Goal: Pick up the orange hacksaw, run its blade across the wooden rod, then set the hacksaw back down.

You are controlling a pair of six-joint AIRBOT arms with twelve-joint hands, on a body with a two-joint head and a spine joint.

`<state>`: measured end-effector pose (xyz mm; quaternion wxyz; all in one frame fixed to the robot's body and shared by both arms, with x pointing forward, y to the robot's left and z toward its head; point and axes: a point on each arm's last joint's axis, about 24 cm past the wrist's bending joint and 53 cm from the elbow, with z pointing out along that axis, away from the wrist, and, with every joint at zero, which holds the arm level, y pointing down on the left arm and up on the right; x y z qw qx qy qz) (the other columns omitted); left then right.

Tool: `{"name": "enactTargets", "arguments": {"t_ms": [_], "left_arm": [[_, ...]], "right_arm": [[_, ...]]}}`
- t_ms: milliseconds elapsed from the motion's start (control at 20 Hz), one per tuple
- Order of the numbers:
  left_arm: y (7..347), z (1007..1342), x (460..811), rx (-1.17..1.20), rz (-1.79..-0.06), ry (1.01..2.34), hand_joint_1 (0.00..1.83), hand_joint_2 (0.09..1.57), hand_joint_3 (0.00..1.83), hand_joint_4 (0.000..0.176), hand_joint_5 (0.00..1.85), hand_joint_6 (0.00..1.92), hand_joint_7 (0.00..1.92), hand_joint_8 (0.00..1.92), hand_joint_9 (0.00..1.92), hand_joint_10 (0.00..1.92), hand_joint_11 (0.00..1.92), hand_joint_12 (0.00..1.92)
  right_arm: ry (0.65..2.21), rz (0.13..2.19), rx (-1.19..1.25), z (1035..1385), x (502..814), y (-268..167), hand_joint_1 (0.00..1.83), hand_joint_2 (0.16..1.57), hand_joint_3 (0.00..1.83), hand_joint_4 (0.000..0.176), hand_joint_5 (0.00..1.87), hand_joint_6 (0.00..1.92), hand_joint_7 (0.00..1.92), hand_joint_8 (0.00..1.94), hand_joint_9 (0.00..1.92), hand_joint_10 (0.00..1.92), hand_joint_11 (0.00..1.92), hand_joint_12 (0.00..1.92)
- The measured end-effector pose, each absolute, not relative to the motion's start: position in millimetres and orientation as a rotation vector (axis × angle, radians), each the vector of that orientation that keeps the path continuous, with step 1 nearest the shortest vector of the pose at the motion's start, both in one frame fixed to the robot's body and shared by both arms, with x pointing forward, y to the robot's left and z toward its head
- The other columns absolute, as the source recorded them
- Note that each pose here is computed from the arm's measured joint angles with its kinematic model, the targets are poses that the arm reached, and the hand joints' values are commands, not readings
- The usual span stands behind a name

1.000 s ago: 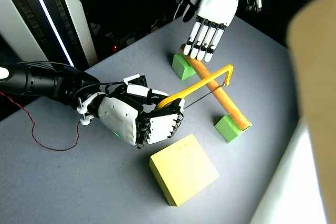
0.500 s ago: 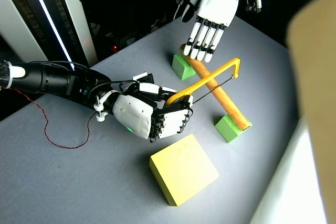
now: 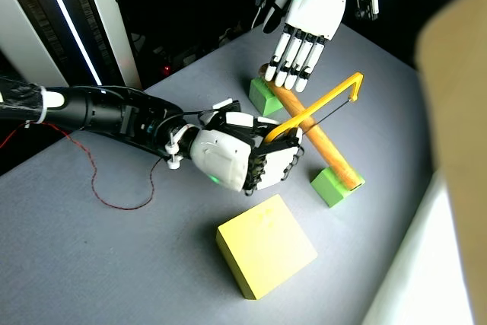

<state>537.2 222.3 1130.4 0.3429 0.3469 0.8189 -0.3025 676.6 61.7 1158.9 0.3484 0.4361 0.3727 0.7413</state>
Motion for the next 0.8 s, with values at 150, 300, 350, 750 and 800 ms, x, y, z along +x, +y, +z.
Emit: {"name": "enactTargets", "arguments": {"t_ms": [150,300,350,750,800], "left_arm": [[222.5,1130.4,537.4,0.901,-0.786,2.128,0.11,1.26,0.00,0.000,0.15,0.00,0.11,0.00,0.12,0.00,0.00,0.44],[223.6,1129.6,538.9,0.901,-0.787,2.131,0.09,1.26,0.00,0.000,0.13,0.00,0.10,0.00,0.11,0.00,0.00,0.41],[224.4,1129.2,539.2,0.903,-0.784,2.132,0.12,1.26,0.00,0.000,0.15,0.01,0.11,0.01,0.11,0.00,0.00,0.40],[226.2,1127.9,541.6,0.900,-0.777,2.135,0.09,1.26,0.00,0.000,0.13,0.00,0.10,0.00,0.11,0.00,0.00,0.40],[226.7,1127.4,541.8,0.898,-0.775,2.137,0.08,1.27,0.00,0.000,0.11,0.00,0.09,0.00,0.11,0.00,0.00,0.37]], "right_arm": [[0.954,1.949,1.134,1163.7,676.9,69.7,1.38,1.09,0.00,0.000,0.96,0.81,1.05,0.86,1.00,1.21,0.96,1.37],[0.947,1.956,1.143,1163.8,675.3,72.3,1.38,1.10,0.00,0.000,0.92,0.87,1.01,0.92,0.98,1.27,0.95,1.40],[0.947,1.957,1.142,1163.8,675.1,72.9,1.38,1.11,0.00,0.000,0.90,0.90,1.00,0.94,0.98,1.27,0.95,1.38],[1.009,1.908,1.120,1137.9,661.2,40.7,1.38,1.11,0.00,0.000,0.88,0.91,1.00,0.94,0.98,1.27,0.97,1.37],[1.015,1.894,1.119,1135.8,659.3,32.7,1.29,1.09,0.00,0.000,0.97,0.86,1.10,0.92,1.06,1.04,0.98,1.36]]}}
